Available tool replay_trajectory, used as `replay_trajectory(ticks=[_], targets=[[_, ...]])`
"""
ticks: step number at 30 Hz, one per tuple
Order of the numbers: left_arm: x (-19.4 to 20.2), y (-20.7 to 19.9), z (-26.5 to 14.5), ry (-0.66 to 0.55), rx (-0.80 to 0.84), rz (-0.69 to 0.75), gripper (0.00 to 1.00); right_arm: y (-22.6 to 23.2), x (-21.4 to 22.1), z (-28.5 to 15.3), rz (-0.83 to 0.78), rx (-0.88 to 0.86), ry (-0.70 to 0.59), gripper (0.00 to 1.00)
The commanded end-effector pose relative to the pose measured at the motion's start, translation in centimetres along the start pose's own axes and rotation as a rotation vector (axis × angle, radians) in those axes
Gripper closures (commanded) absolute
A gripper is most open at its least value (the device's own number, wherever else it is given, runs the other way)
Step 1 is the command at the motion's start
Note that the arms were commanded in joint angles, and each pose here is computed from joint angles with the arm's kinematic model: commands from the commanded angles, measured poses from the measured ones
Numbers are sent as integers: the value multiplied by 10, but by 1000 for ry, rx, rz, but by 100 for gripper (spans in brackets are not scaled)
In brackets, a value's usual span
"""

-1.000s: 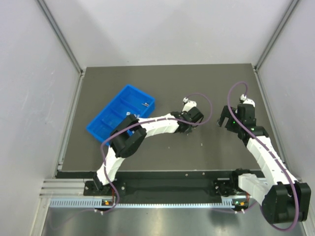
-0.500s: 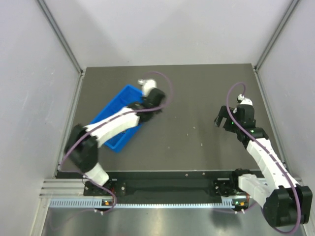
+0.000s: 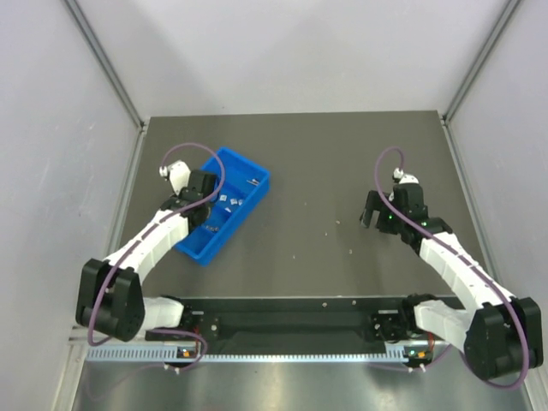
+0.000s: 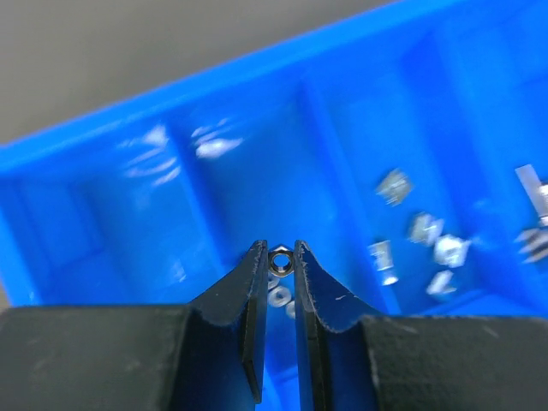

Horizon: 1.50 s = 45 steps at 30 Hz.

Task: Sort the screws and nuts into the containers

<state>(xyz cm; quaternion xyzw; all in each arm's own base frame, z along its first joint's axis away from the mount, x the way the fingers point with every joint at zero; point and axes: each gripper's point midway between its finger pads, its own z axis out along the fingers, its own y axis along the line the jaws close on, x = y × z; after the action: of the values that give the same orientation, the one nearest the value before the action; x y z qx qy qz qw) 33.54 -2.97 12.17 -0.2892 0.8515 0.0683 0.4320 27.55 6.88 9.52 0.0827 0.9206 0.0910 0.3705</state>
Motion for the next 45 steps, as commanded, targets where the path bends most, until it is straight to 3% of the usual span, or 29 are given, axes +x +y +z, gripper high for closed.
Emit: replay_trajectory(ticks=[1, 6, 13, 18, 20, 23, 27, 31, 32, 36, 45], targets=[[10, 8, 4, 16, -27, -25, 85, 10, -25, -4, 8, -13, -81, 0], [20, 12, 12, 21, -42, -9, 80, 8, -20, 1, 8, 2, -62, 0], [7, -9, 0, 50, 47, 27, 42, -2, -25, -2, 16, 63, -67, 0], [-23, -65, -46, -19, 216, 62, 34, -11, -32, -3, 58, 95, -73, 0], [-22, -107, -77, -53, 319, 123, 34, -16, -35, -5, 76, 108, -84, 0], [11, -165, -108, -15, 440, 227, 35, -26, -39, -9, 94, 143, -93, 0], [95, -223, -125, 90, 535, 389, 40, -40, -39, -15, 116, 186, -83, 0], [152, -263, -139, 167, 601, 478, 42, -50, -45, -28, 137, 213, -122, 0], [178, -268, -138, 192, 603, 526, 42, -52, -45, -30, 133, 220, -125, 0], [216, -281, -133, 185, 575, 634, 42, -55, -48, -37, 134, 222, -141, 0], [247, -292, -126, 231, 579, 652, 48, -48, -49, -39, 126, 178, -136, 0]])
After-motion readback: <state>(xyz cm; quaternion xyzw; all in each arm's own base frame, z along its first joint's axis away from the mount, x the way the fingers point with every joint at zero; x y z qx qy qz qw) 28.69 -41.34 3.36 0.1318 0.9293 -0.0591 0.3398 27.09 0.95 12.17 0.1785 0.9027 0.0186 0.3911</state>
